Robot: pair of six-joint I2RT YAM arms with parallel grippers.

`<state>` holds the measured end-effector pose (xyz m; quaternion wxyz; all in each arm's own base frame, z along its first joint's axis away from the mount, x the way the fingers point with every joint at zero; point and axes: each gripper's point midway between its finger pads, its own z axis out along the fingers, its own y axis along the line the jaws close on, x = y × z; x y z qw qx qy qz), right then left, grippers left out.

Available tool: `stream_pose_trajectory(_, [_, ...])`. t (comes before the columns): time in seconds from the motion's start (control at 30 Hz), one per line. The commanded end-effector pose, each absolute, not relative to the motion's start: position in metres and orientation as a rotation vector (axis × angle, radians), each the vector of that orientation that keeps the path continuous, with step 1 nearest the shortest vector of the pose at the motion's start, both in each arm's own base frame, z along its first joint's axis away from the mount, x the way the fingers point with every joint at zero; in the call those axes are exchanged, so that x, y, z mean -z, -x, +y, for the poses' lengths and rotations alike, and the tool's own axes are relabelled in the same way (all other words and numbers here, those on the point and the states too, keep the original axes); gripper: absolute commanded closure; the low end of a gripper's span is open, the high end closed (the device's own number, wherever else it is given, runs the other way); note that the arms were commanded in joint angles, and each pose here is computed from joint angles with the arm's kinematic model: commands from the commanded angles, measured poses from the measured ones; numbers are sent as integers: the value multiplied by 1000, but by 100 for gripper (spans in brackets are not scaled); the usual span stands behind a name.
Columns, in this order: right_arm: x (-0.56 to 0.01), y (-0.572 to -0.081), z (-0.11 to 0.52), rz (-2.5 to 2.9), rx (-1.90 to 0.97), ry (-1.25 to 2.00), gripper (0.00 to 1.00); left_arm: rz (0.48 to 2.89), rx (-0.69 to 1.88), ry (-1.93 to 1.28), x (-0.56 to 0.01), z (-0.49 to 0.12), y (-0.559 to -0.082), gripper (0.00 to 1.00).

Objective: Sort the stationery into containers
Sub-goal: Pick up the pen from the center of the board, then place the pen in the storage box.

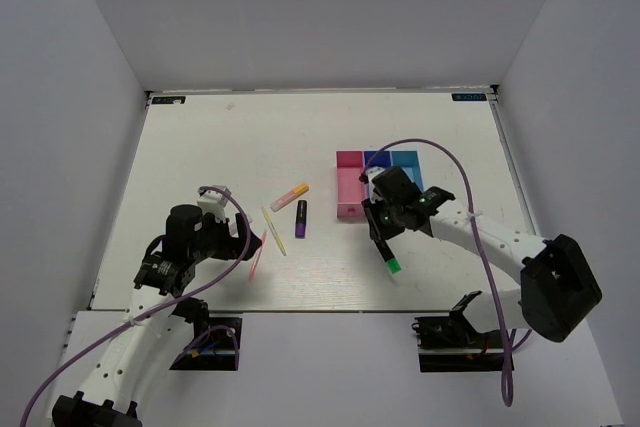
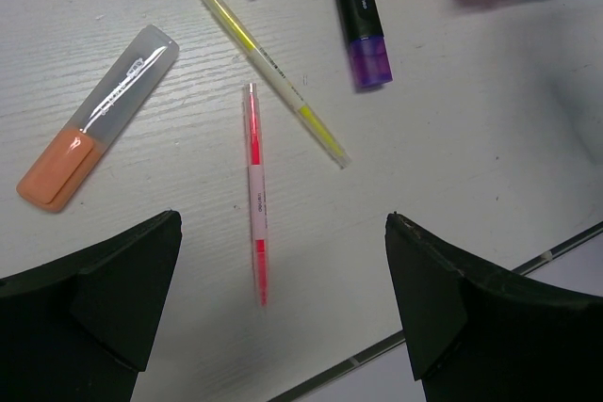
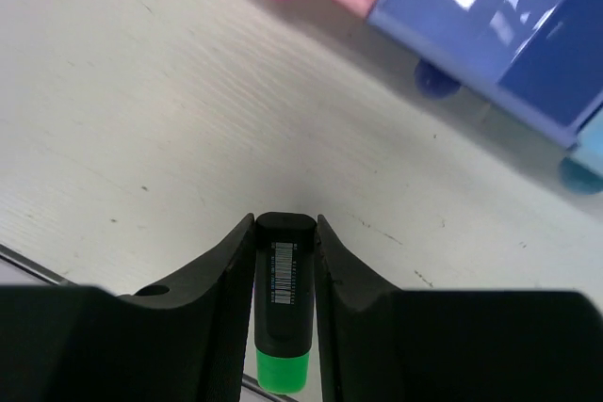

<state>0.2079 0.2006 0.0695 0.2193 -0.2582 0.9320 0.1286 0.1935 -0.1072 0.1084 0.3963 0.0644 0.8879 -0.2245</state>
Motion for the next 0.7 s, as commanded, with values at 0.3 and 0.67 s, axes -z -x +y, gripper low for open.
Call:
stream_pose_trajectory(0.3, [-204,-316,180,2158,-56,555,100,2214,584,-188,-121,-110,-197,1])
stream_pose_trajectory(0.67, [-201,-401,147,2118,137,364,100,2216,584,-186,-121,-110,-198,1])
